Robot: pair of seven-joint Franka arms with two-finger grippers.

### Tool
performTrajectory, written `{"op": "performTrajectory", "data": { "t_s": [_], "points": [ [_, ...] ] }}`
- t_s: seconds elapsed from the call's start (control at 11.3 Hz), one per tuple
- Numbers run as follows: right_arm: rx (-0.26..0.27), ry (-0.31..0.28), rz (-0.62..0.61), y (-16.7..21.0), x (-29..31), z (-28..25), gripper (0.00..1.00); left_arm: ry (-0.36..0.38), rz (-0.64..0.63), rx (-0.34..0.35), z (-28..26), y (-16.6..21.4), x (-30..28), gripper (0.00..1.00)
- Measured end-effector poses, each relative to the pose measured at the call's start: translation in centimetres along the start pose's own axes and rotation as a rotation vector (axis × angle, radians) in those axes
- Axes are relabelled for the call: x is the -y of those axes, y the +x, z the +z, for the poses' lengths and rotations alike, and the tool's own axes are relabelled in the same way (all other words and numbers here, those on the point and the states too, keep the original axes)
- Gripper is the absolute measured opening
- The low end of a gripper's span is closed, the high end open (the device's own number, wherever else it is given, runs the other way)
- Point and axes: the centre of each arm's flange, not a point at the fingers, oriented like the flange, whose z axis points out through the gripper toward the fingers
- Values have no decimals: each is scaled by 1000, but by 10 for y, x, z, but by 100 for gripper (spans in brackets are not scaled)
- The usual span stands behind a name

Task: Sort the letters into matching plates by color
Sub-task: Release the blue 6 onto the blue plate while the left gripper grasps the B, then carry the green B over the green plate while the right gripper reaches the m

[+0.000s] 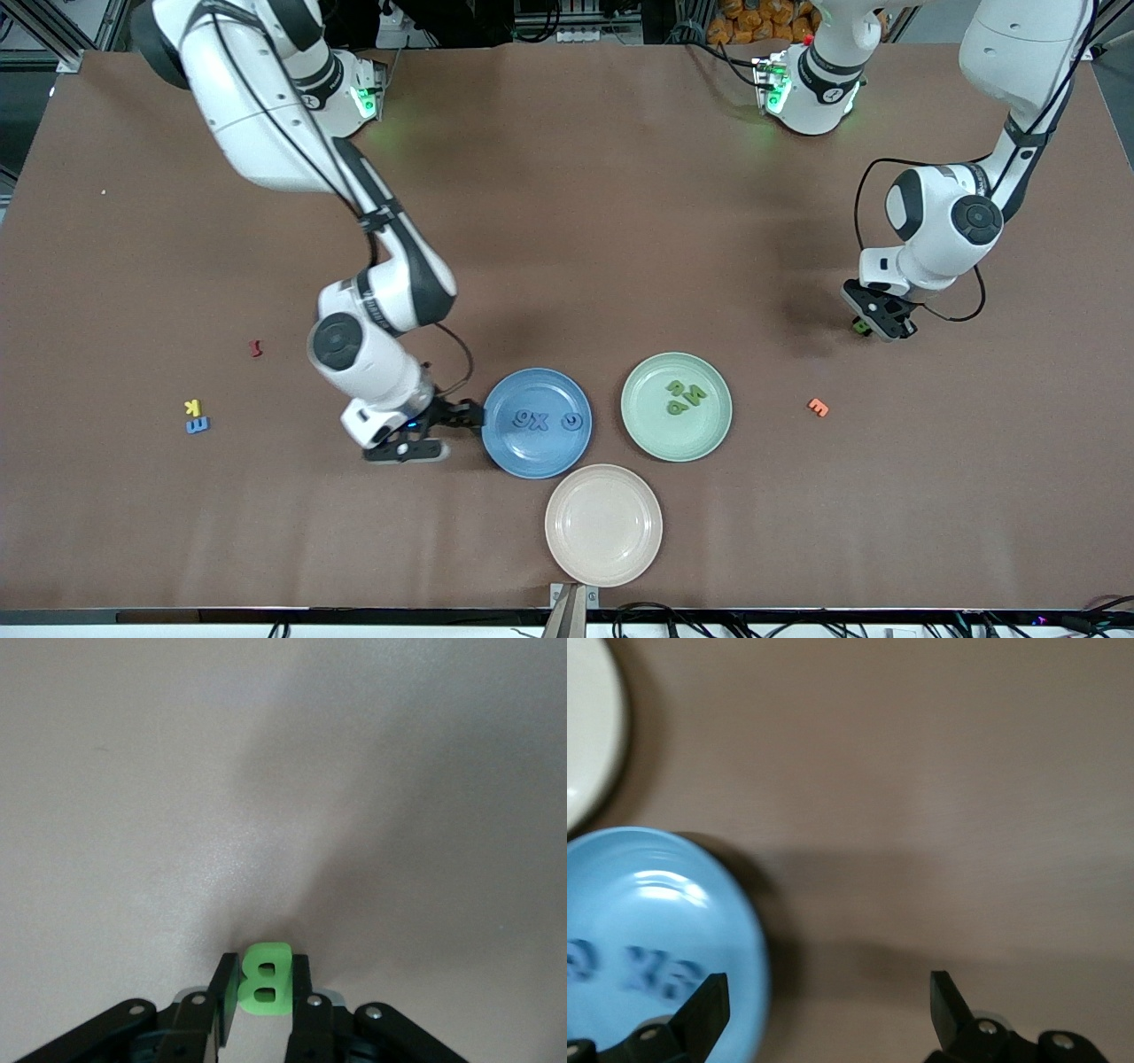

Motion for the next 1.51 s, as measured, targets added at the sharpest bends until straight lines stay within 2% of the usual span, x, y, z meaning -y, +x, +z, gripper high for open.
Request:
{"op": "performTrajectory", "data": {
  "t_s": [0.18,0.36,0.71,0.89,1.24,1.51],
  "points": [
    [31,-21,-81,16,-58,-23,100,5,-39,-9,-2,6,1,28],
    [50,-37,-153,24,-110,-32,100,24,-114,-31,-9,28,1,28],
    [95,-76,-227,16,-216,-40,100,32,-295,-108,-30,133,-46,28],
    [112,-96,-232,5,-271,-58,100,28,-376,-135,-41,165,-58,28],
    [135,-115,-194,-12,-341,-71,100,-41,-498,-109,-82,230,-63,28],
    [154,-115,-189,-32,-399,-74,100,-58,-539,-121,-107,266,-61,28]
  ]
}}
